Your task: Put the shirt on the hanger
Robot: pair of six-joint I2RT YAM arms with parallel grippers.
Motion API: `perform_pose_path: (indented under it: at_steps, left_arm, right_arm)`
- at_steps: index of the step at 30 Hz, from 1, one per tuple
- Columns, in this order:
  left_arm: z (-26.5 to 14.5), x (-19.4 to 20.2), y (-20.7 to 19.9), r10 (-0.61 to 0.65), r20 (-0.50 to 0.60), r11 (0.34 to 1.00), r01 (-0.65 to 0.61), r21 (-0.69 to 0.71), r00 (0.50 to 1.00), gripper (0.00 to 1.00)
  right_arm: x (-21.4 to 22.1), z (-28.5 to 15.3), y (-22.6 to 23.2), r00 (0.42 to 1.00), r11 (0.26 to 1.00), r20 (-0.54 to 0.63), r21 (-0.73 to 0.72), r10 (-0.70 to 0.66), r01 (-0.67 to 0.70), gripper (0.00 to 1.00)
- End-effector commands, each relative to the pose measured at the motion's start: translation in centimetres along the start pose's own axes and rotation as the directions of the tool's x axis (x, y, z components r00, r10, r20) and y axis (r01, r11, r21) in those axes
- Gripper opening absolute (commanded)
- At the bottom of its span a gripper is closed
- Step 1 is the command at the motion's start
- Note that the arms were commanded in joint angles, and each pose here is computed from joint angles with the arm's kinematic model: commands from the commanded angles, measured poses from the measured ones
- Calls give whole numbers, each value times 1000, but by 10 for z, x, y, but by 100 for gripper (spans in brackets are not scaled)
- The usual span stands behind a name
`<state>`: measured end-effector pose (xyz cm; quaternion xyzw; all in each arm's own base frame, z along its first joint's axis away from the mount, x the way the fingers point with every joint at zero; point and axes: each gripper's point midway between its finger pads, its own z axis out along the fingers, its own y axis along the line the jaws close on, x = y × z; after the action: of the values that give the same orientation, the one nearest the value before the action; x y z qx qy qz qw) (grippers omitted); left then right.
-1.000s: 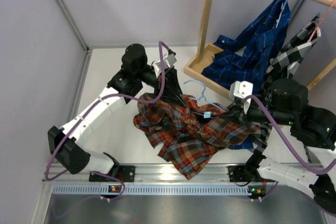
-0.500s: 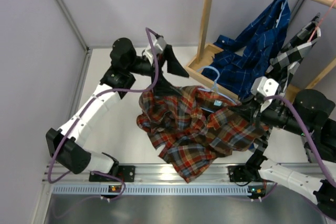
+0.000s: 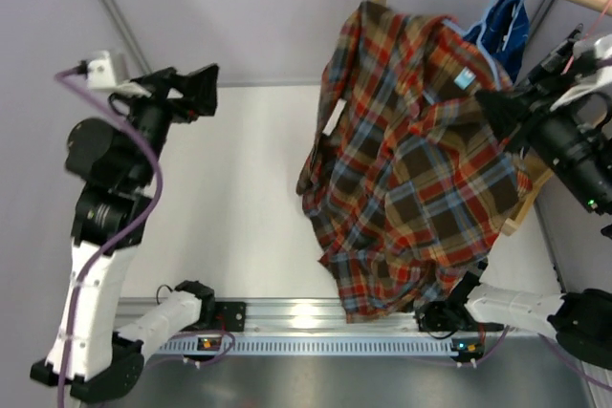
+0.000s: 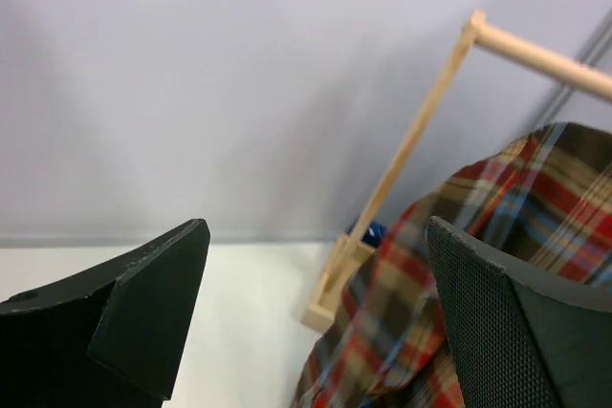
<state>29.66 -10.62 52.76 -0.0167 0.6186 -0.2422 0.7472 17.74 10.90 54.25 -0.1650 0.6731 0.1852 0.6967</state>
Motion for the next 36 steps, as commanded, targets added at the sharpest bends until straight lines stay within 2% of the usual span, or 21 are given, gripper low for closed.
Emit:
perform_pose_path:
  at_steps: [1, 2, 3, 4, 5, 7, 11, 13, 14, 15, 16, 18, 19, 22, 26, 28, 29, 30, 31, 32, 36]
  left_arm:
    - [-33, 0, 34, 52, 18, 985, -48, -167, 998, 98]
    - [-37, 18, 30, 55, -24, 991, -58, -122, 998, 98]
    - [-42, 25, 28, 58, -37, 993, -61, -99, 998, 98]
    - [-49, 31, 25, 57, -47, 995, -61, -75, 997, 98]
    - [-60, 46, 21, 63, -75, 998, -64, -23, 995, 98]
    - [-73, 62, 22, 82, -114, 997, -83, 0, 990, 98]
    - [-108, 94, 22, 131, -172, 990, -120, 70, 976, 98]
    - [-120, 121, 29, 144, -238, 989, -128, 80, 961, 98]
    - [-129, 124, 28, 161, -234, 985, -141, 101, 959, 98]
    - [-134, 146, 27, 168, -279, 981, -134, 140, 945, 98]
    - [-139, 155, 26, 176, -292, 978, -133, 162, 940, 98]
    - [-149, 167, 28, 184, -293, 974, -134, 183, 938, 98]
    - [-150, 183, 35, 171, -322, 979, -124, 161, 931, 98]
    - [-154, 200, 45, 137, -326, 987, -102, 121, 935, 98]
    - [-153, 210, 52, 118, -327, 991, -92, 94, 938, 98]
    - [-152, 210, 52, 115, -329, 992, -89, 93, 937, 98]
    - [-152, 211, 52, 112, -332, 992, -86, 90, 937, 98]
    - [-152, 214, 53, 111, -341, 992, -85, 90, 934, 98]
    - [-152, 217, 53, 110, -350, 992, -82, 93, 930, 98]
    - [-152, 219, 52, 110, -355, 992, -81, 97, 928, 98]
    - [-153, 219, 53, 112, -352, 992, -84, 94, 929, 98]
  right_arm:
    - [-58, 6, -46, 984, 952, 166, 286, 67, -112, 0]
    - [-78, -1, -53, 972, 942, 222, 305, 74, -141, 0]
    - [-80, 13, -54, 981, 937, 194, 341, 1, -68, 0]
    - [-89, 10, -64, 977, 917, 214, 393, -19, -68, 0]
    - [-107, 9, -69, 958, 902, 288, 418, -18, -108, 0]
    - [-120, 4, -81, 947, 868, 313, 489, -79, -89, 0]
    - [-144, 5, -80, 922, 867, 364, 494, -132, -71, 0]
    - [-126, 26, -73, 941, 871, 306, 491, -145, -26, 0]
    - [-113, 36, -69, 950, 876, 287, 482, -122, -33, 0]
    - [-107, 29, -70, 951, 878, 294, 476, -100, -55, 0]
    - [-76, 50, -62, 969, 886, 228, 464, -99, -18, 0]
    - [-56, 47, -60, 968, 890, 249, 447, -27, -90, 0]
    - [-28, 63, -55, 978, 889, 210, 451, -17, -82, 0]
    - [8, 75, -53, 981, 876, 188, 465, 48, -132, 0]
    - [40, 99, -52, 980, 839, 159, 511, 119, -185, 0]
    - [37, 106, -56, 972, 817, 179, 531, 150, -224, 0]
    - [49, 120, -66, 982, 806, 125, 561, 145, -190, 0]
    - [30, 130, -58, 975, 853, 138, 474, 173, -218, 0]
    - [32, 140, -61, 971, 851, 124, 466, 206, -240, 0]
    - [48, 157, -71, 977, 844, 61, 495, 204, -207, 0]
    - [13, 167, -79, 975, 831, 134, 512, 176, -220, 0]
